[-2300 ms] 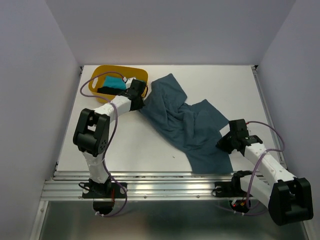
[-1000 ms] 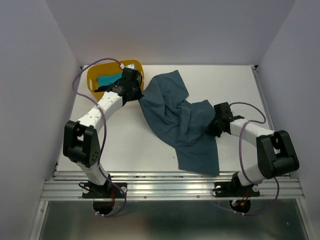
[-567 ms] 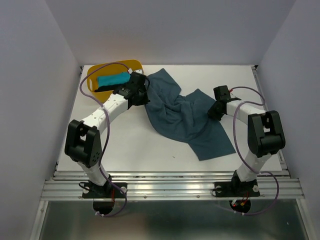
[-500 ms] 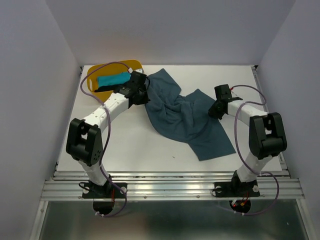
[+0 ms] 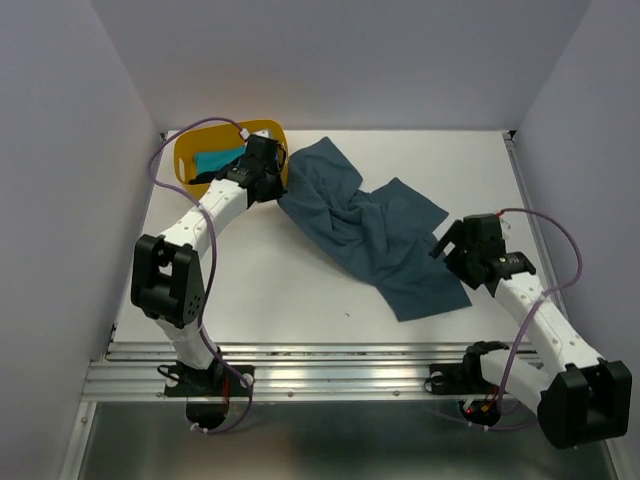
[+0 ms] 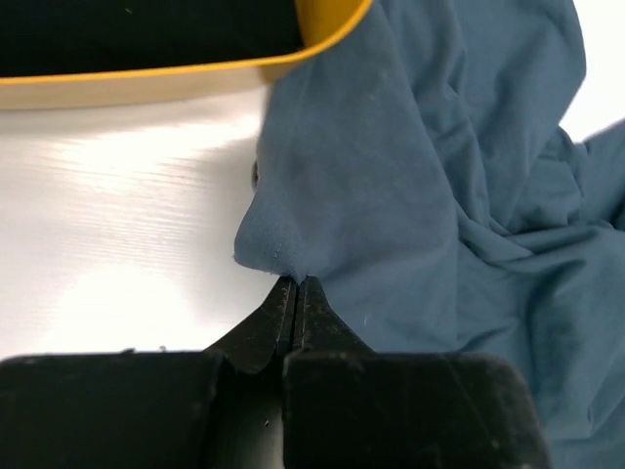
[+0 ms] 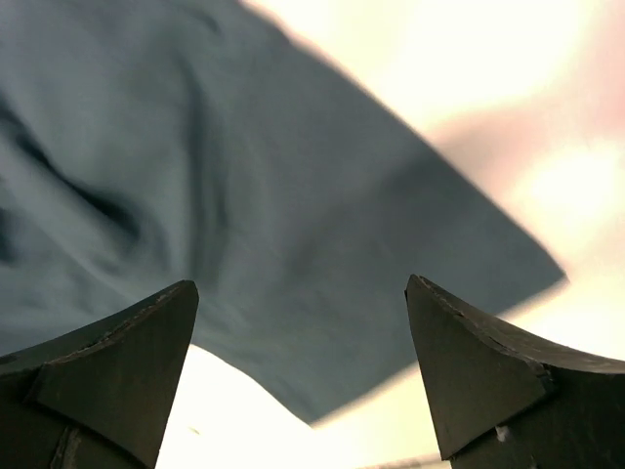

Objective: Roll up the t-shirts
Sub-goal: Flatten out the T-shirt at the center of the board.

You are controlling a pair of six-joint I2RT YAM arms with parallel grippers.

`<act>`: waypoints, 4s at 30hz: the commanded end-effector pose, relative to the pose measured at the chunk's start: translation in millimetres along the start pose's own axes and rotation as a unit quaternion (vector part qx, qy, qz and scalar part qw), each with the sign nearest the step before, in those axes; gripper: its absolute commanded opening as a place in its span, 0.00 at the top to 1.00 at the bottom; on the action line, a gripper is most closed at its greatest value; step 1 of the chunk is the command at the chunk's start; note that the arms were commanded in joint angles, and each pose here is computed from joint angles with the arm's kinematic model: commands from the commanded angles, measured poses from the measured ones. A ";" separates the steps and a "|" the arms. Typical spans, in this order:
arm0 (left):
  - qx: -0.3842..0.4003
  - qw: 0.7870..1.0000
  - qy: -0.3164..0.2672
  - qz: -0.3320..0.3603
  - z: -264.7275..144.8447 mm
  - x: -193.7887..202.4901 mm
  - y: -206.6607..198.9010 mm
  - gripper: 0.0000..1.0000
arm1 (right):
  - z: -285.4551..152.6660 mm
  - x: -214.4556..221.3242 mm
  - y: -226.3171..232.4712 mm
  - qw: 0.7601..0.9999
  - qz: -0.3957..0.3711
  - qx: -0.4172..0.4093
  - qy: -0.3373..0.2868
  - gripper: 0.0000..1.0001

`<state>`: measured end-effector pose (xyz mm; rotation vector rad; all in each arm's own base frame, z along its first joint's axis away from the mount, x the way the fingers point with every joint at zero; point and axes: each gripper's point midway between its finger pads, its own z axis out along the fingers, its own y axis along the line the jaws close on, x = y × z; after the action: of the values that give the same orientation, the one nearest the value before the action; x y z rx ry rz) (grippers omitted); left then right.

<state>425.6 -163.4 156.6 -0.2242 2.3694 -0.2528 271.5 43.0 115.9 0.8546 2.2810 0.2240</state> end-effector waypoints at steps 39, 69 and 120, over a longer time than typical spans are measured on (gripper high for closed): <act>0.028 1.000 -0.011 0.009 -23.4 -6.7 13.7 1.00 | 43.9 60.5 -30.4 0.992 0.121 0.011 0.043 0.99; 0.046 0.999 -0.018 0.011 -45.8 -4.9 15.1 1.00 | -79.0 41.5 -43.9 0.992 0.125 0.007 0.034 0.00; 0.152 0.983 -0.101 0.008 -134.6 -95.1 -43.5 1.00 | -137.7 -124.0 67.1 0.970 0.102 -0.126 -0.182 0.99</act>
<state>409.4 -165.4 212.9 -0.1116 2.3408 -0.4422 277.3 45.1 241.4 1.0189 1.9059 0.4919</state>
